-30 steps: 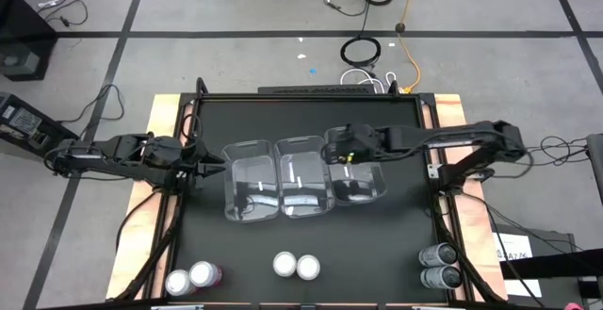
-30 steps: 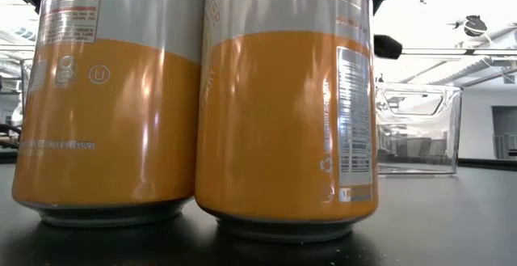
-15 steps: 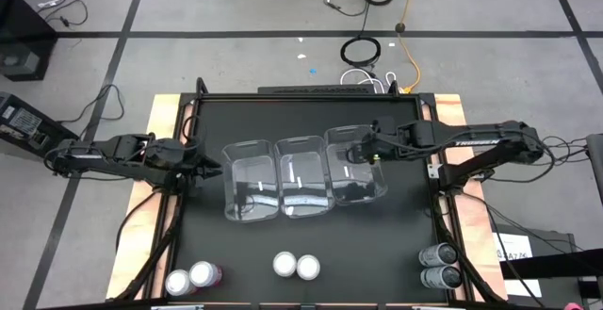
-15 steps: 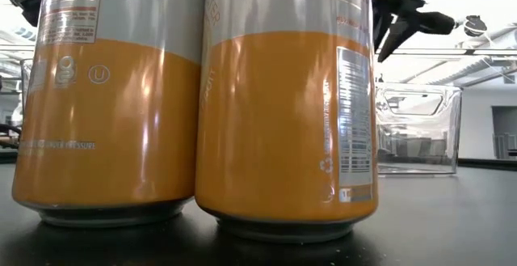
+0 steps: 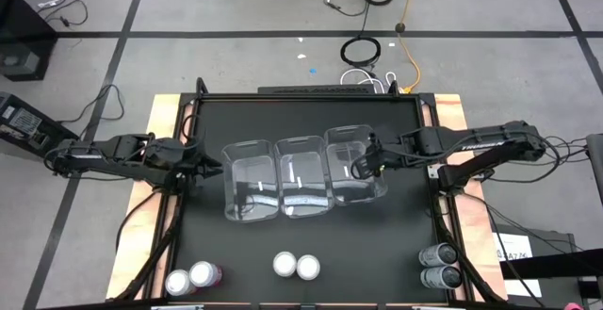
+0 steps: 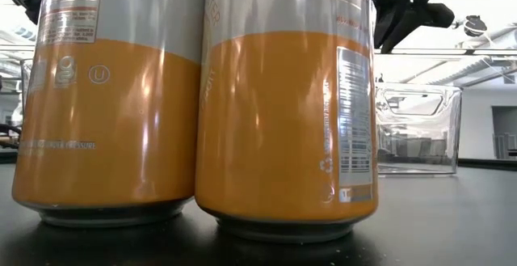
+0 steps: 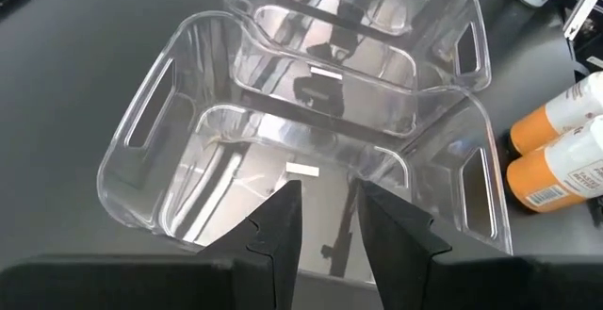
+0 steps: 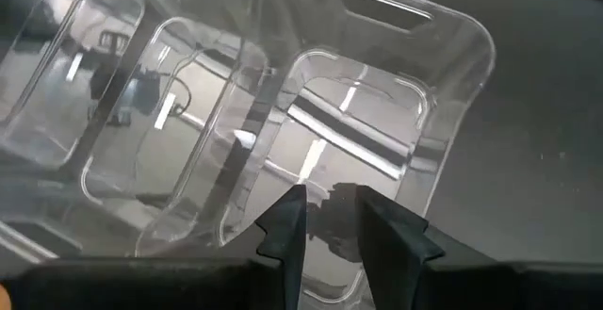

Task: Sort soda cans
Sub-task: Put the top black soda can into the right transparent bin

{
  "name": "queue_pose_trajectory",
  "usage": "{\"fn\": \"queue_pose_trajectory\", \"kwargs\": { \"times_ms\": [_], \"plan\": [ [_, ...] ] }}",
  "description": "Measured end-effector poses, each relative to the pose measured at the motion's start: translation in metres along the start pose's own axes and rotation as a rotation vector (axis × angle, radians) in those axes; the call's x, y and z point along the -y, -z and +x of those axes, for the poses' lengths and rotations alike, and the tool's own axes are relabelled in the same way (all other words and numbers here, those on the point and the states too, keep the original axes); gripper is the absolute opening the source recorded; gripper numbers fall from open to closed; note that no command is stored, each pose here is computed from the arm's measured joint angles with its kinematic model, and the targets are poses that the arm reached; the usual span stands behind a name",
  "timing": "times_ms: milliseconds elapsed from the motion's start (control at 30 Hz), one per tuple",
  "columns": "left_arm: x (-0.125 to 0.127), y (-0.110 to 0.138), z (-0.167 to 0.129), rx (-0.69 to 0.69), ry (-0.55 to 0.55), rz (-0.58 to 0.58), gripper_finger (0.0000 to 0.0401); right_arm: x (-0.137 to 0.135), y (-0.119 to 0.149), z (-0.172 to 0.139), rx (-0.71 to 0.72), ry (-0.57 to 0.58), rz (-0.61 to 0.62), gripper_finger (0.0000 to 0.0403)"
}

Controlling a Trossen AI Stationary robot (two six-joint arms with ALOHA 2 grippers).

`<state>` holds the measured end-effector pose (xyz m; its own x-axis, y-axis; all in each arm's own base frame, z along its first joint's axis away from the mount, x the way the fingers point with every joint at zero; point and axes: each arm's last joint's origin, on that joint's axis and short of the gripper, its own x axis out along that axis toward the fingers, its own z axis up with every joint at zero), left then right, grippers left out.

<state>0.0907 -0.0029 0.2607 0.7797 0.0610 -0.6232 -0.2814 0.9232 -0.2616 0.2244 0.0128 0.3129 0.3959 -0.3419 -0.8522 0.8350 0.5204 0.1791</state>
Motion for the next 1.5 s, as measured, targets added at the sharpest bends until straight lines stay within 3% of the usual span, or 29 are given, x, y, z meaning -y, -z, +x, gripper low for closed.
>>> {"fn": "queue_pose_trajectory", "kwargs": {
  "times_ms": [333,567,767,967,1067,1300,1500],
  "plan": [
    [0.006,-0.013,-0.001,0.128,0.057,-0.013,0.0116,-0.014,0.019,-0.010,0.002,-0.088,-0.246,0.0086],
    [0.008,-0.016,-0.001,0.162,0.097,0.064,0.0116,-0.019,0.043,-0.028,-0.010,-0.178,-0.366,0.0086],
    [0.015,-0.024,-0.004,0.207,0.251,0.084,0.0116,-0.020,0.063,-0.043,0.032,-0.280,-0.428,0.0086],
    [0.027,-0.038,0.003,0.291,0.341,0.118,0.0116,-0.021,0.092,-0.030,0.070,-0.433,-0.428,0.0086],
    [0.033,-0.040,0.012,0.267,0.355,0.141,0.0116,-0.022,0.104,-0.021,0.074,-0.494,-0.410,0.0086],
    [0.048,-0.042,0.031,0.218,0.381,0.170,0.0116,-0.018,0.113,-0.013,0.037,-0.491,-0.357,0.0086],
    [0.051,-0.040,0.029,0.262,0.311,0.259,0.0116,-0.018,0.114,-0.013,-0.007,-0.497,-0.259,0.0086]
  ]
}}
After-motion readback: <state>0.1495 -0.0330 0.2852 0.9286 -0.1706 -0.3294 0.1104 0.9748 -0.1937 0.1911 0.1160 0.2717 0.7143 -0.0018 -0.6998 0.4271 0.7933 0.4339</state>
